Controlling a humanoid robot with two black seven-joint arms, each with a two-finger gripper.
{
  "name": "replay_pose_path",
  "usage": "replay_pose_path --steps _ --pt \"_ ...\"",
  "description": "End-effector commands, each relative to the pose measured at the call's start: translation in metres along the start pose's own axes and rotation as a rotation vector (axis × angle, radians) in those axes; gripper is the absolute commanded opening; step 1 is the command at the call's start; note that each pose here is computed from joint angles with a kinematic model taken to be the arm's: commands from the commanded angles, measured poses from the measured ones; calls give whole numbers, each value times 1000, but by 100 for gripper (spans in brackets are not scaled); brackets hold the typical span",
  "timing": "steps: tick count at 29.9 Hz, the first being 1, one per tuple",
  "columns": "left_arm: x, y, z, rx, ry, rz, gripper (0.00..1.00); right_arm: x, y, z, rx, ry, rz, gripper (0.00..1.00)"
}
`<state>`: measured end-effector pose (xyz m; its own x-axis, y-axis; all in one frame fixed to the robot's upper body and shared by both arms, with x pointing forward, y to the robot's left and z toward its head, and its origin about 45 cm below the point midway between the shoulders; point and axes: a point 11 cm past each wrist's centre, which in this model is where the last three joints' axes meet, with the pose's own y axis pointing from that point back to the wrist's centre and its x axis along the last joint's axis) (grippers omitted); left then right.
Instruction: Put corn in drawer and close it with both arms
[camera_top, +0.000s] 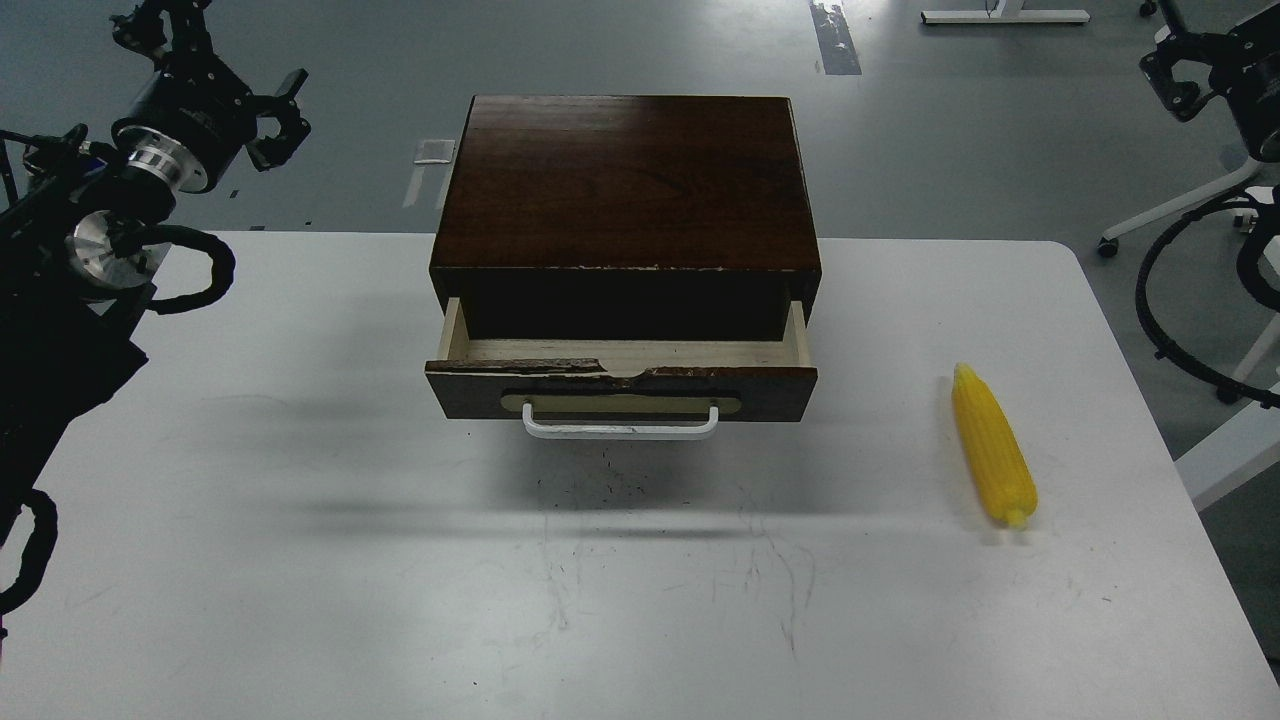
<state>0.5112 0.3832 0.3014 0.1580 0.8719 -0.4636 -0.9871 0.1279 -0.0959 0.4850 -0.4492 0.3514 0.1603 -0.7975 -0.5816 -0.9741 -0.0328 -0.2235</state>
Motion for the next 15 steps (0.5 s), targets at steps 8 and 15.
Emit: replay_pose_path --steps 8,15 --pt "2 1 1 -20 12 7 98 -3 -1 -2 -71 119 -22 100" --pt "7 4 -6 -18 32 21 98 -49 -21 -51 -238 607 -151 100"
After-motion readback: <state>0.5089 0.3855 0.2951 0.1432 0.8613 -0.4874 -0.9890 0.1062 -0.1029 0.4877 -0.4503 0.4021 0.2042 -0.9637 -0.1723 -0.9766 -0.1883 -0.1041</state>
